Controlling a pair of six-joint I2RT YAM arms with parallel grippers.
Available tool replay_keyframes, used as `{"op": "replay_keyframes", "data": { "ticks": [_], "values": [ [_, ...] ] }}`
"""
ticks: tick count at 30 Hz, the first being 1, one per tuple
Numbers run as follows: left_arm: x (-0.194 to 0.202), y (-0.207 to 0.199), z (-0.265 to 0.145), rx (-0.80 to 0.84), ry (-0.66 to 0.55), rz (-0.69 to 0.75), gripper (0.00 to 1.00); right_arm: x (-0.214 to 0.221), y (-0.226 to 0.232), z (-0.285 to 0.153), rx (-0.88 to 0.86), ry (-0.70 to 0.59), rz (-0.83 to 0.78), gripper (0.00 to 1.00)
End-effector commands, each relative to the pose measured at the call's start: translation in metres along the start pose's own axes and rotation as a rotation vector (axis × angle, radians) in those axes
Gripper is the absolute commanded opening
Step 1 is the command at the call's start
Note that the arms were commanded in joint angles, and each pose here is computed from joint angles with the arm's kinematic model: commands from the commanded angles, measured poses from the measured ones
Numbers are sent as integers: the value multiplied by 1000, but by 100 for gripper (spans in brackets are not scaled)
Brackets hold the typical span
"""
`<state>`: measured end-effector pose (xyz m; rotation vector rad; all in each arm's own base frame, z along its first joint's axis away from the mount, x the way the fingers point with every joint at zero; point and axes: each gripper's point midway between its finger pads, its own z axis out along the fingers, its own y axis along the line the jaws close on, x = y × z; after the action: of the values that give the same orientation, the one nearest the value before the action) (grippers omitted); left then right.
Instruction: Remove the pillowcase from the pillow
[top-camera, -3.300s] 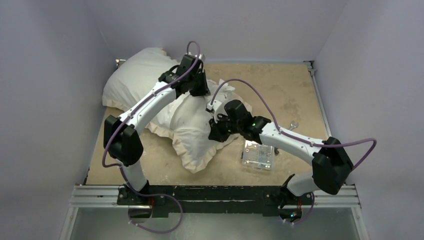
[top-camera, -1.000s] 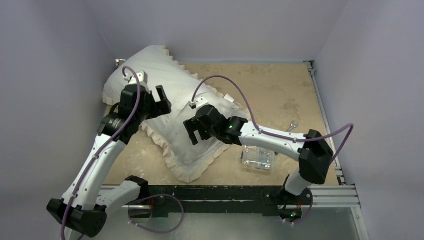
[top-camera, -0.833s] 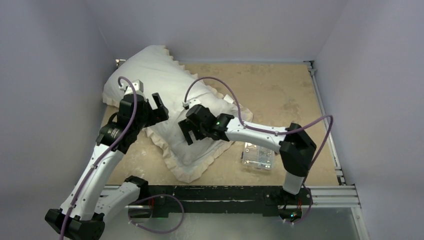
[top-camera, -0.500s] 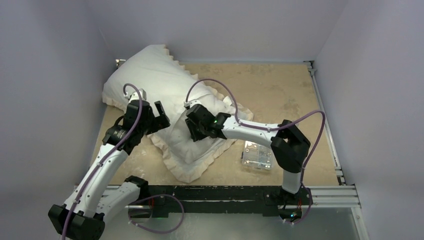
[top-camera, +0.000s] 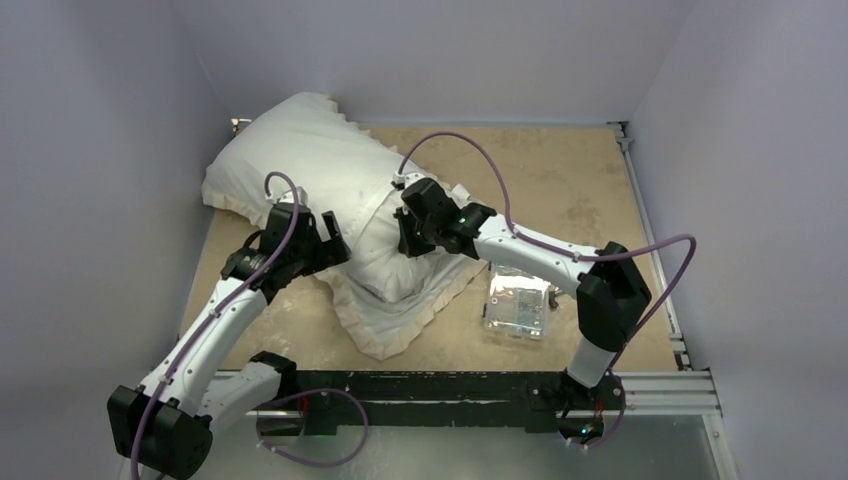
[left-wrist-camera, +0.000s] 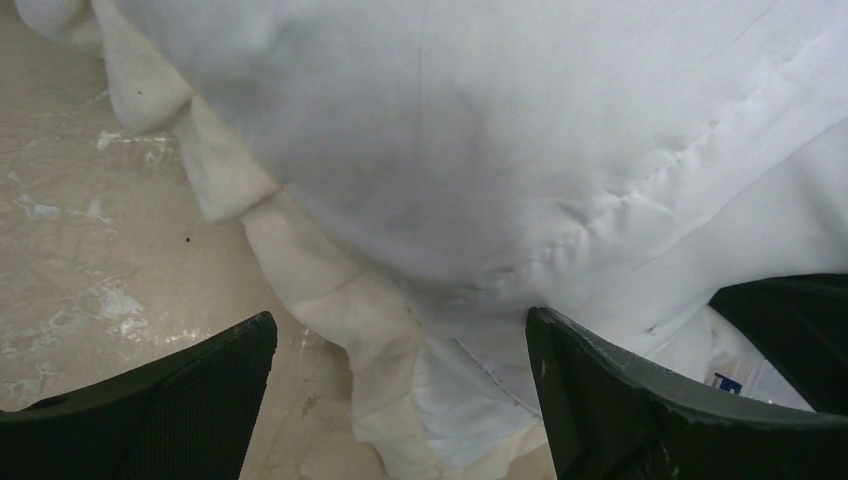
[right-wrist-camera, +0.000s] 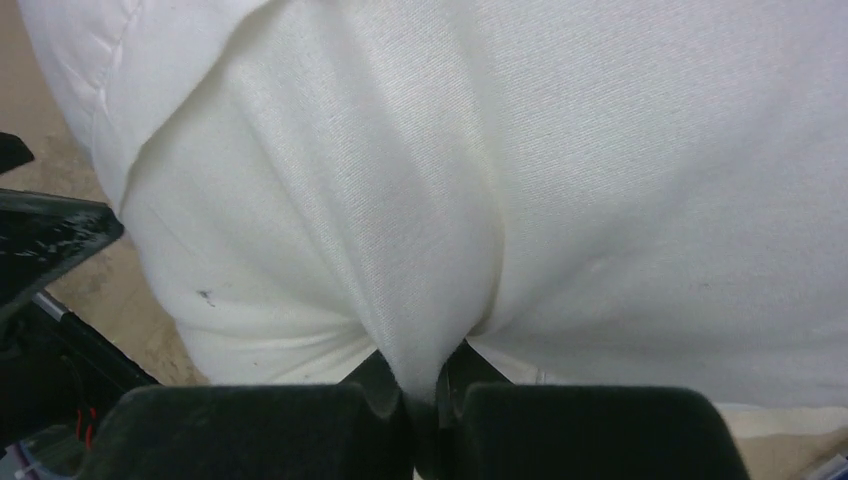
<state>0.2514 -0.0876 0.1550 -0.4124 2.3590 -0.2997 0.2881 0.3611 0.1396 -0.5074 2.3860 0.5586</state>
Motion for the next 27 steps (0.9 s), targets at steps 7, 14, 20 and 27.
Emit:
{"op": "replay_keyframes", "data": {
  "ticks": [7,14,20,27],
  "values": [
    [31,-22,21,142,110,-35,78,-67,0,-44,-6,-166,-8,0],
    [49,-27,27,185,178,-54,56,-92,-3,-59,-18,-217,-4,0],
    [39,-30,12,217,121,-36,64,-103,-5,-66,-18,-234,-7,0],
    [40,-49,27,303,126,-117,67,-100,6,-67,-79,-215,3,0]
  ]
}}
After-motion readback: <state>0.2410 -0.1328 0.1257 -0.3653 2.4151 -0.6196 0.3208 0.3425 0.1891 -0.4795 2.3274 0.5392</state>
